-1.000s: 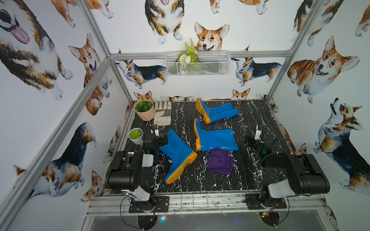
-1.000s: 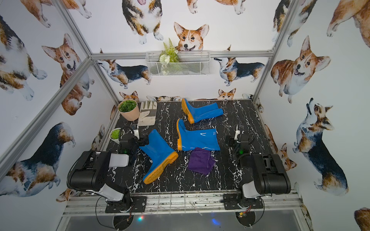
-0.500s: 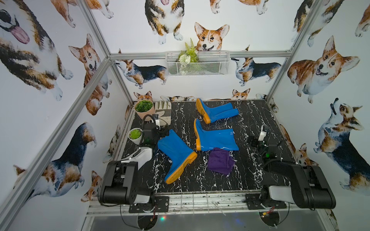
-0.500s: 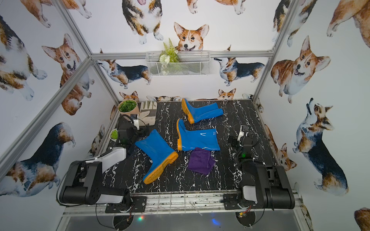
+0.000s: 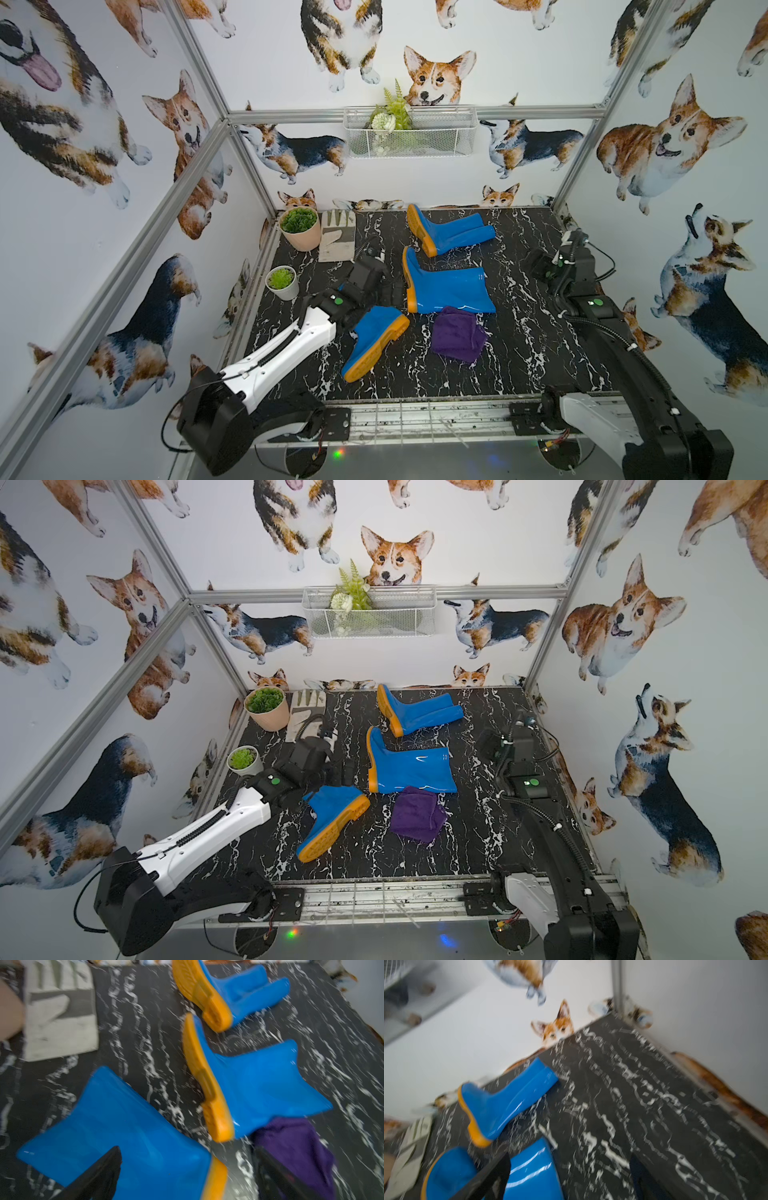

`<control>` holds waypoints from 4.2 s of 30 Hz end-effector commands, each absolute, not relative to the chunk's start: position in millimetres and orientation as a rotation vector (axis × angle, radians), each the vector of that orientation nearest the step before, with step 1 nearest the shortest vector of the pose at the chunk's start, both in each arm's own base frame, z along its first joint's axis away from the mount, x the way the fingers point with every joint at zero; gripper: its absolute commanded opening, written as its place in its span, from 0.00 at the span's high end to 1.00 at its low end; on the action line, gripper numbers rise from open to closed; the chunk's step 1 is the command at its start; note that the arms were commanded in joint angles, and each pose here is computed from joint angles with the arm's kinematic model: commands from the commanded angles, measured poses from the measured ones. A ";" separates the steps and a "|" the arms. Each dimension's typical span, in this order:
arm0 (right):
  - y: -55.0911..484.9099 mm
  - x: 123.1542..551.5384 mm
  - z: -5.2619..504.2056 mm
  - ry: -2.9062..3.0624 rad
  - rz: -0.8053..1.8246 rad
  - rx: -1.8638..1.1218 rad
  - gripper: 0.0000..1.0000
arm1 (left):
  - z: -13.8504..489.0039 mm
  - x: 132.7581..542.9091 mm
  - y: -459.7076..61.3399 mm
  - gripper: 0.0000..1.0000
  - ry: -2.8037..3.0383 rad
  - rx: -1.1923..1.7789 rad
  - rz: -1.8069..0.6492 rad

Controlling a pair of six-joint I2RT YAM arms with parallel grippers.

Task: Wipe the rubber boots with a cloth
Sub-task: Adjust the rubber boot at the center of the board, then pick up the cleaning item at the center of the board, then adjust the rubber boot at the center of the board.

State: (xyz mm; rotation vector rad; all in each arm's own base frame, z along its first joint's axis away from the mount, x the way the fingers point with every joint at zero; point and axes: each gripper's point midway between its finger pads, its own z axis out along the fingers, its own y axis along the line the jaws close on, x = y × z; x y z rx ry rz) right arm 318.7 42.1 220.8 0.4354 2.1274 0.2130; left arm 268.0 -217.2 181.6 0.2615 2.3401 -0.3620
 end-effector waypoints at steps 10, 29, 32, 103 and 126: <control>175.8 181.1 82.5 2.788 -0.126 -0.128 0.01 | 100.5 136.9 -199.2 0.23 2.674 0.206 -0.293; 219.0 183.7 -4.8 3.000 0.132 -0.304 0.46 | 81.7 164.4 -92.5 0.25 2.753 -0.018 0.051; 211.1 183.0 10.9 2.963 0.128 -0.315 0.56 | 88.4 168.7 -98.8 0.24 2.741 0.002 0.007; 143.3 232.0 190.7 2.653 0.526 0.058 1.00 | 99.7 267.4 -320.8 1.00 2.850 -0.009 -0.383; 278.4 268.3 107.9 2.818 0.662 -0.197 1.00 | 114.0 245.0 -303.9 0.40 2.656 0.141 -0.756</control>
